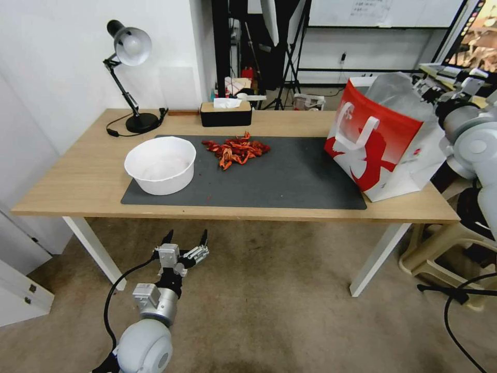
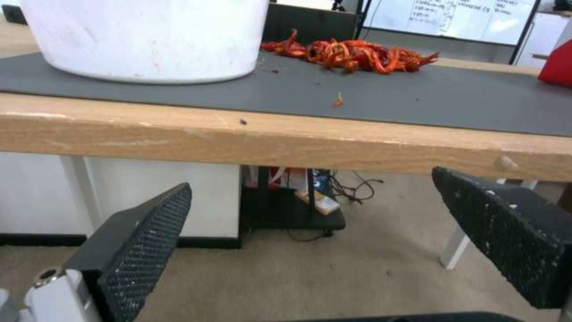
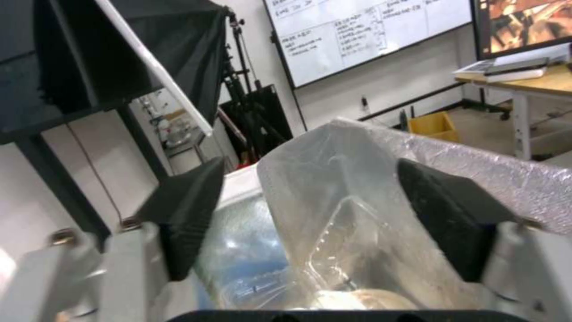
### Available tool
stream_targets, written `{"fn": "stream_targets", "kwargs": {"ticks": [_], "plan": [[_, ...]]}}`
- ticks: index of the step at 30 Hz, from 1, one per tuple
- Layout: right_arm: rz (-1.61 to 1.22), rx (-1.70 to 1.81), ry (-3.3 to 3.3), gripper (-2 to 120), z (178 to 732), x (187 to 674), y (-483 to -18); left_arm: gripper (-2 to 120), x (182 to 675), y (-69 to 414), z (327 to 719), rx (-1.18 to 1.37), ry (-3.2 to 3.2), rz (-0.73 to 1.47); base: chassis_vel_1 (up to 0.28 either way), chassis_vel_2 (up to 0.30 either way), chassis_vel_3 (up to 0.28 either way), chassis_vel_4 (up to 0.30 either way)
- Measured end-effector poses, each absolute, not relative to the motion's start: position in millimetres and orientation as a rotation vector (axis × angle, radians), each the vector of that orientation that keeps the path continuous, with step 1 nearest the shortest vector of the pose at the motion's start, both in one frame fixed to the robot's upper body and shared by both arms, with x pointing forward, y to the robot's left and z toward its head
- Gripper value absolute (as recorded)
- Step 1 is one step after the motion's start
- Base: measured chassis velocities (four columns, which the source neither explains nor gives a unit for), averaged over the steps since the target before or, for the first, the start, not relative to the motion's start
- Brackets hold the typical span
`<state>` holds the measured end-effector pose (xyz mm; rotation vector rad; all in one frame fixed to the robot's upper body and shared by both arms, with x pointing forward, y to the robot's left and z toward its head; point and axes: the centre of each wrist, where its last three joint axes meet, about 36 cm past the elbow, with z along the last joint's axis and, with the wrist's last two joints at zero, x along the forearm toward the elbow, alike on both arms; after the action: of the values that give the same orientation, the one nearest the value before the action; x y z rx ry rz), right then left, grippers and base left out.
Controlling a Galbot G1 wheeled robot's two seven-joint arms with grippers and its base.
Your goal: Close the takeout container lid, then place the container into the takeout bag.
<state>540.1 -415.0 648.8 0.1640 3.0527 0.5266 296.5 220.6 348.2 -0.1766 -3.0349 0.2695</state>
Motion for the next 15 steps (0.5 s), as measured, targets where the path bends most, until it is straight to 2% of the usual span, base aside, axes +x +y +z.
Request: {"fn": "stream_targets", "kwargs": {"ticks": [3,4,7,15], "plan": [[0.535,0.042,3.033,94,649.5,534.0,-408.5,100,296.5,220.0,349.4,-0.176,-3.036,0.273,0.000,0.000,0.000,0.000],[0.535,0.042,3.033,94,649.5,534.0,-408.5,100,296.5,220.0,349.4,-0.176,-3.036,0.273,0.000,0.000,0.000,0.000],[0.423,-0.118,2.977,105,651.7,518.3,-394.5,100,297.0,221.3,350.1,-0.179,-3.039,0.279,0.000,0.000,0.000,0.000],[0.162,-0.352,2.863,114,636.5,478.8,-369.8,100,300.2,226.5,352.1,-0.190,-3.066,0.290,0.000,0.000,0.000,0.000]]}}
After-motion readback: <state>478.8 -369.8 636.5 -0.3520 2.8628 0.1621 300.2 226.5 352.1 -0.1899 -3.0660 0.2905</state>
